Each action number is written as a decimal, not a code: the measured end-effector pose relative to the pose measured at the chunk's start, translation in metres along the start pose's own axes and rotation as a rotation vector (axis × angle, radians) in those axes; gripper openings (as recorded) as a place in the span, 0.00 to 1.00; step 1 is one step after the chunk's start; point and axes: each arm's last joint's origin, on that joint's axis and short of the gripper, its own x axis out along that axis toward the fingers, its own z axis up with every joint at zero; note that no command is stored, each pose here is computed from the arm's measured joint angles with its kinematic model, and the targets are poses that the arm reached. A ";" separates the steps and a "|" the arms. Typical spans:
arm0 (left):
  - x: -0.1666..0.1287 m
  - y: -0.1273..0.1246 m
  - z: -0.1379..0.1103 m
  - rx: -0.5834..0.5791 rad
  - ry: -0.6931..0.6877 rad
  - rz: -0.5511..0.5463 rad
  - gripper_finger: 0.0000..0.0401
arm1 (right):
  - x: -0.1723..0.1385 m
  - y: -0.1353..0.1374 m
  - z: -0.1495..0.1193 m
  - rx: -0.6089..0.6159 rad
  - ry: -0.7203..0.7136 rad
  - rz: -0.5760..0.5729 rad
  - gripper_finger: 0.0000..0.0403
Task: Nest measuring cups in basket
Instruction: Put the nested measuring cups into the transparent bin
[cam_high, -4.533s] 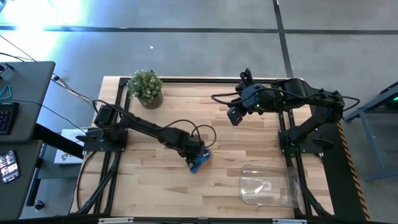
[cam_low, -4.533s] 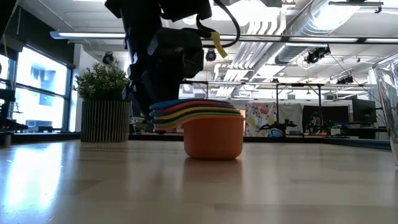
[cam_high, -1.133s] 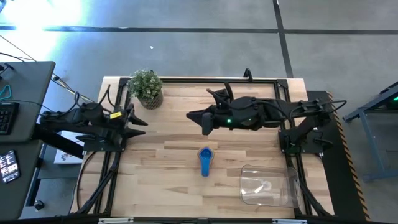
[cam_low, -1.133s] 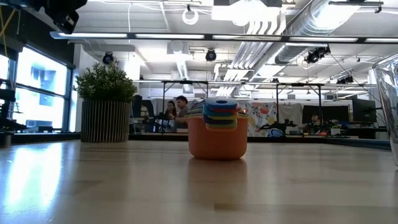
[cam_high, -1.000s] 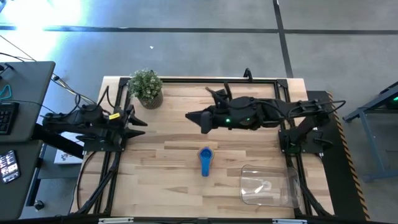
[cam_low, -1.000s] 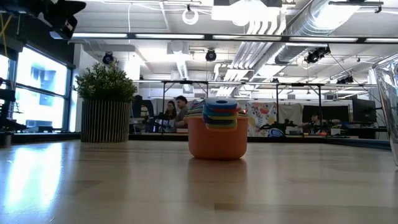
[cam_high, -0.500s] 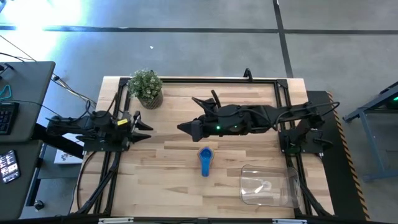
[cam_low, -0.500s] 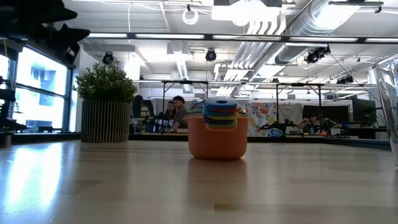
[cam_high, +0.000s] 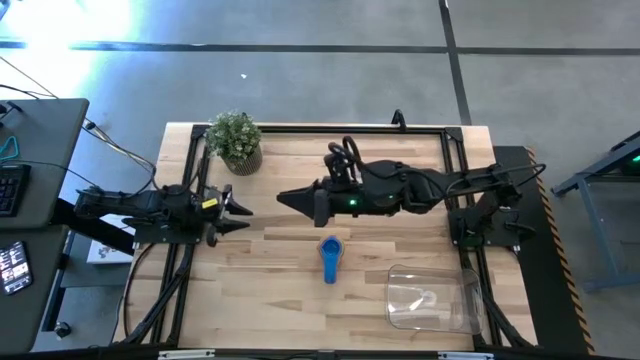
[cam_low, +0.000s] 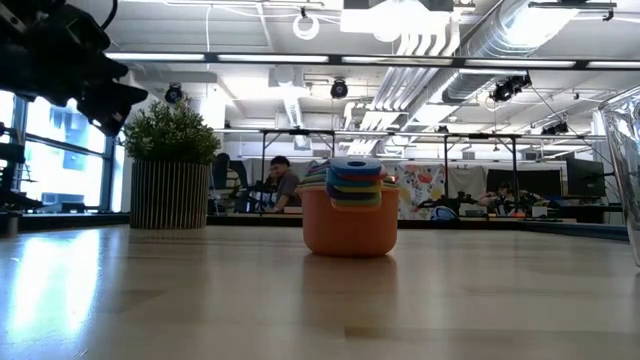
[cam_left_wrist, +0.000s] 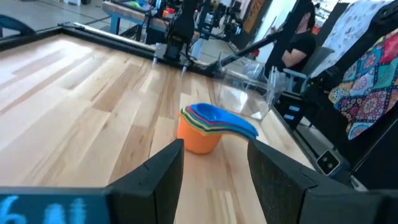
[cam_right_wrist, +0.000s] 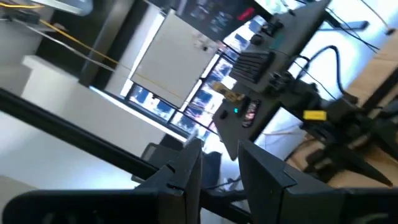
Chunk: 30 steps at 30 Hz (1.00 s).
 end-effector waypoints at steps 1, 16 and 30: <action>0.000 0.000 -0.001 0.001 0.001 0.001 0.42 | 0.000 0.001 0.001 -0.003 -0.004 0.012 0.24; 0.004 0.002 -0.002 0.237 -0.066 0.034 0.42 | -0.020 0.035 0.032 -0.227 -0.146 0.069 0.24; 0.006 0.003 -0.005 0.231 -0.026 0.043 0.42 | -0.055 0.045 0.063 -0.337 -0.196 -0.204 0.24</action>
